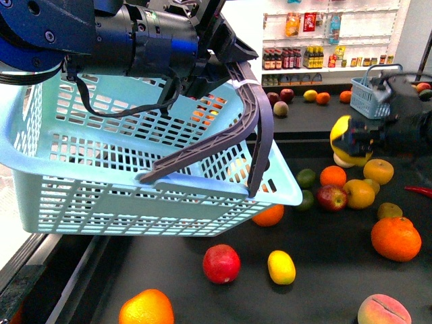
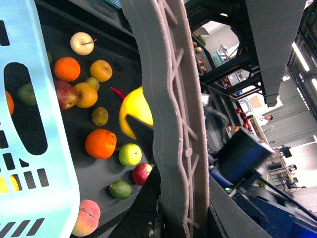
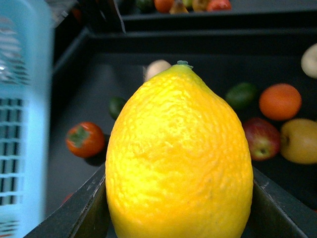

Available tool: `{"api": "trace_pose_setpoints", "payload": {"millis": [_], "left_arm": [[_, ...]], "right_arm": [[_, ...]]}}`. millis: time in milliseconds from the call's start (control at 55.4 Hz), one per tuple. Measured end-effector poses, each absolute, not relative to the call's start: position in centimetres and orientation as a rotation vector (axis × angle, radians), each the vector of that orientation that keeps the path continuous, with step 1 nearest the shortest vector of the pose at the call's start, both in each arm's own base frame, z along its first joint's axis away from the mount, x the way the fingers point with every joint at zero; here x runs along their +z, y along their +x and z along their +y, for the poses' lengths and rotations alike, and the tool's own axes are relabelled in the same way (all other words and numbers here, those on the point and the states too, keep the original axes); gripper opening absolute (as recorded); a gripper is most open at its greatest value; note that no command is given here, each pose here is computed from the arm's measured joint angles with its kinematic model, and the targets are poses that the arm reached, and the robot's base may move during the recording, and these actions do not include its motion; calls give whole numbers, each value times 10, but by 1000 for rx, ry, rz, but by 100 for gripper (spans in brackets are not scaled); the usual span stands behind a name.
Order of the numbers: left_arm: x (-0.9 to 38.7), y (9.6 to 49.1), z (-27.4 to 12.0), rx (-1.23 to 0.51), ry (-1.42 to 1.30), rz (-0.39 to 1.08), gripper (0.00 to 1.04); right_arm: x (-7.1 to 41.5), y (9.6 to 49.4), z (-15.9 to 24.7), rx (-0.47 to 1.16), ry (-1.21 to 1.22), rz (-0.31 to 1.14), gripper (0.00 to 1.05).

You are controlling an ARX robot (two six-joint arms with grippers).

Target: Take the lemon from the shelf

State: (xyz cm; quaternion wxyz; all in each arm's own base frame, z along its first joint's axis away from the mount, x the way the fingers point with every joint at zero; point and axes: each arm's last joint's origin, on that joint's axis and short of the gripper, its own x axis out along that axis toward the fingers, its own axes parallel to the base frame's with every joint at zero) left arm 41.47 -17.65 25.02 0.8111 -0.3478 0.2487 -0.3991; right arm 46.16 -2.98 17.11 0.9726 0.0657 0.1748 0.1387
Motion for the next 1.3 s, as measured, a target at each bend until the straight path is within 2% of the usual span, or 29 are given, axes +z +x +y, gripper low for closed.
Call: {"api": "trace_pose_setpoints", "payload": {"millis": [144,271,451,795,1174,1228,1300], "left_arm": [[250,415,-177,-853,-743,531,11],[250,415,-177,-853,-743,531,11],[250,415,-177,-853,-743,531,11],[250,415,-177,-852,-743,531,11],[250,415,-176,-852,-743,531,11],[250,415,-177,-852,-743,531,11],[250,415,-176,-852,-743,531,11]], "right_arm": [[208,437,-8,376,204,303,64],[215,423,20,449,231,308,64],[202,414,48,504,249,365,64],[165,417,66,495,325,480,64],[143,418,87,492,337,528,64],[142,418,87,490,347,531,69],[142,419,88,490,356,522,82]]}}
